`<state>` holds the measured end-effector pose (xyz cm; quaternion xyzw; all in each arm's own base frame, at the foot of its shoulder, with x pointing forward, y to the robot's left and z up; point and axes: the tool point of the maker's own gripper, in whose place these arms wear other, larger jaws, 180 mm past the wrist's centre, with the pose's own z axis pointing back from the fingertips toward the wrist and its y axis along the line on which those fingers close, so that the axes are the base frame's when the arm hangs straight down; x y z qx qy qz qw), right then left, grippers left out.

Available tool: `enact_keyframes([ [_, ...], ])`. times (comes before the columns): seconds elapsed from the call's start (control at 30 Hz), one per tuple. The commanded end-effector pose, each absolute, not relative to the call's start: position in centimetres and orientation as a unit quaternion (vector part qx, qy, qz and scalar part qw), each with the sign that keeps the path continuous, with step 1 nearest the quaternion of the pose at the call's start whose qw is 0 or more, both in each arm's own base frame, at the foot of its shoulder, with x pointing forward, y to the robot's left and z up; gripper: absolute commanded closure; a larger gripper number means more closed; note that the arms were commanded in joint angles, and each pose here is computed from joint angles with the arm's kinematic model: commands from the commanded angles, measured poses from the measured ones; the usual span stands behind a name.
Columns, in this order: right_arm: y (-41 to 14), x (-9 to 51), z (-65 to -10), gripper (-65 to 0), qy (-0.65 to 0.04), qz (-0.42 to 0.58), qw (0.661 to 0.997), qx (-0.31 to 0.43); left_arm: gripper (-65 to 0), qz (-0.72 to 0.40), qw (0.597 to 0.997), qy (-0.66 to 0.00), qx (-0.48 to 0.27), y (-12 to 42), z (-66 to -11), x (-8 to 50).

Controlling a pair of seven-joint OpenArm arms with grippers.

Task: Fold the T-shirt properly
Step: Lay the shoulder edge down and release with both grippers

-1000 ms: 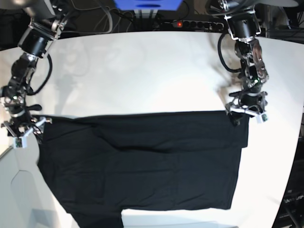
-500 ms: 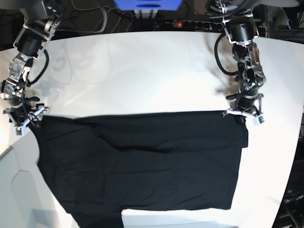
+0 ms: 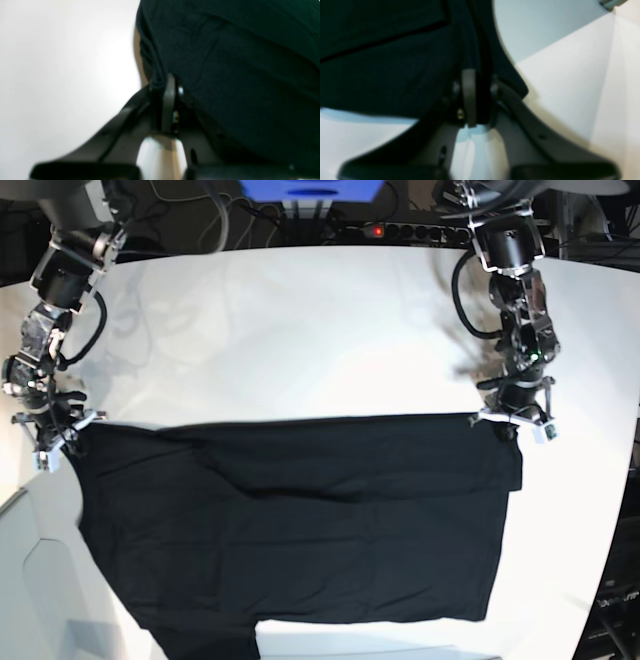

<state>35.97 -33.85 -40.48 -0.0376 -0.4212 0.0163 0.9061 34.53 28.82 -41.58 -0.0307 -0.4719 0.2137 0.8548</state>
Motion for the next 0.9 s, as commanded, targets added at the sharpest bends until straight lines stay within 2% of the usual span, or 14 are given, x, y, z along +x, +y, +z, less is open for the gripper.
enact_keyframes([
  [0.0,-34.8,37.2,-38.2,0.0,-0.453,0.016,0.890,-0.047,-0.4,0.209,0.852,-0.478,-0.026,29.3,-40.9,34.9],
  [0.23,-35.1,37.2,-37.9,0.0,-0.453,0.018,0.890,-0.051,-0.4,0.209,0.852,-0.480,-0.026,29.3,-40.7,34.9],
  [0.47,-36.6,36.7,-35.5,0.0,-0.482,0.005,0.873,-0.076,-0.4,0.207,0.850,-0.483,-0.024,29.5,-40.4,35.1],
  [0.87,-37.7,36.0,-35.4,0.0,-0.485,-0.018,0.871,-0.080,-0.4,0.207,0.850,-0.483,-0.024,29.5,-40.4,35.1],
])
